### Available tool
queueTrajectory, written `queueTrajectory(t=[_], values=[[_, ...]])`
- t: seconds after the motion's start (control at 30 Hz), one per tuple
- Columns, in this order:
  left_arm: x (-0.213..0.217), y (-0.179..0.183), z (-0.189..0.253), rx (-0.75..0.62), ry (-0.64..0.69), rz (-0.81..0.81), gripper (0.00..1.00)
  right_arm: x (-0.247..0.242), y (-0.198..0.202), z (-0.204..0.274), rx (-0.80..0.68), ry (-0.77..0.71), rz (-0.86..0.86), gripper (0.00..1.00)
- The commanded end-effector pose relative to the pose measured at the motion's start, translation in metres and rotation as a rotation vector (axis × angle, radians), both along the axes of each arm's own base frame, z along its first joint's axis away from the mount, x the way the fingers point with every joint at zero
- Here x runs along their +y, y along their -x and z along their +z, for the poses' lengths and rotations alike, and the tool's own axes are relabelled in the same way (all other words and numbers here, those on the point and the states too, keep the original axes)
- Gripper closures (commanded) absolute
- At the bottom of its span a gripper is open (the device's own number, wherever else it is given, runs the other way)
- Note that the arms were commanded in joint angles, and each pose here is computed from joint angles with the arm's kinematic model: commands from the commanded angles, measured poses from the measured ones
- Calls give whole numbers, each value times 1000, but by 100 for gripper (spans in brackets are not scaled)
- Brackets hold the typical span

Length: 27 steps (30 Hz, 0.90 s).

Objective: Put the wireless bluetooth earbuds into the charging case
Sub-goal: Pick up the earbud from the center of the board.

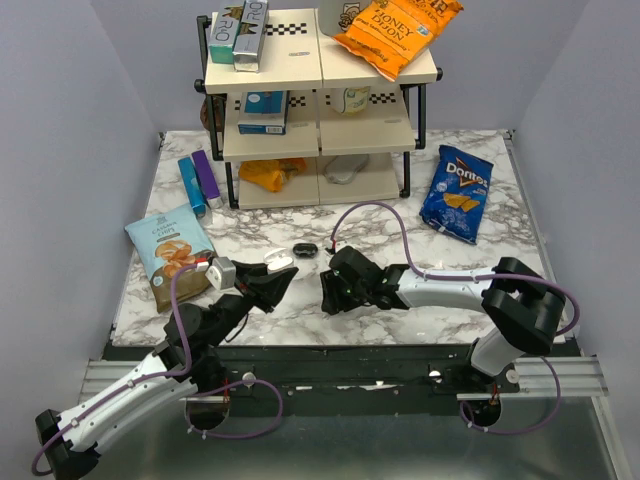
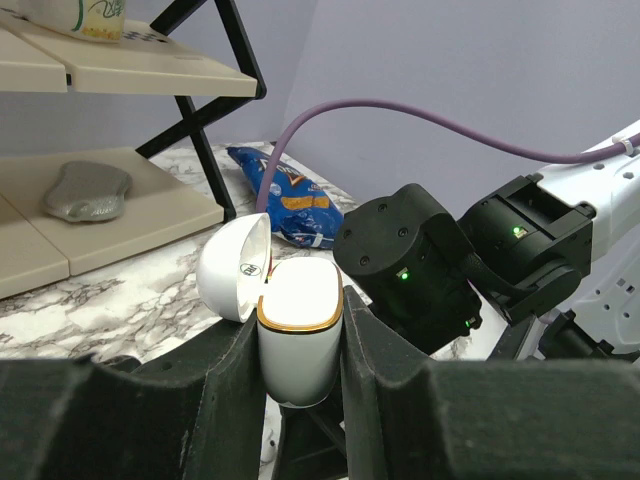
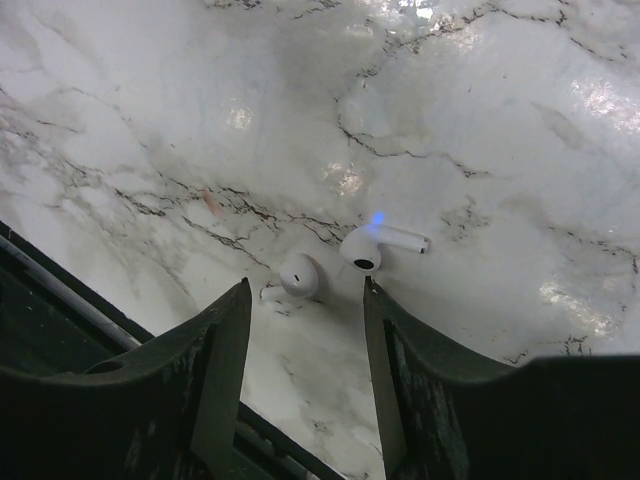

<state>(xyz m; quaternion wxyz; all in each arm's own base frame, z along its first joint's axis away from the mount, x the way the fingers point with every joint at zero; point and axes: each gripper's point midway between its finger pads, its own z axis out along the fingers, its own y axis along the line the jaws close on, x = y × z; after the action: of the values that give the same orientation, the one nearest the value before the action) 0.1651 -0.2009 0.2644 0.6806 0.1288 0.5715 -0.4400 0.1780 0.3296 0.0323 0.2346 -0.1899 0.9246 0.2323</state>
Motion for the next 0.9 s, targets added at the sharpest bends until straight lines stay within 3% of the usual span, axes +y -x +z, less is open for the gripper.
queueTrajectory(t=[0.0,0.27,0.87], values=[[1,-2,-1,6,3,14,100,-4,2,-13,6,56,0,43],[0,-1,-3,9,-5,7,100,1,2,-17,7,63,25,43],[0,1,-4,15,-12,8,100,-10,12,-30,-19,163,76,56]])
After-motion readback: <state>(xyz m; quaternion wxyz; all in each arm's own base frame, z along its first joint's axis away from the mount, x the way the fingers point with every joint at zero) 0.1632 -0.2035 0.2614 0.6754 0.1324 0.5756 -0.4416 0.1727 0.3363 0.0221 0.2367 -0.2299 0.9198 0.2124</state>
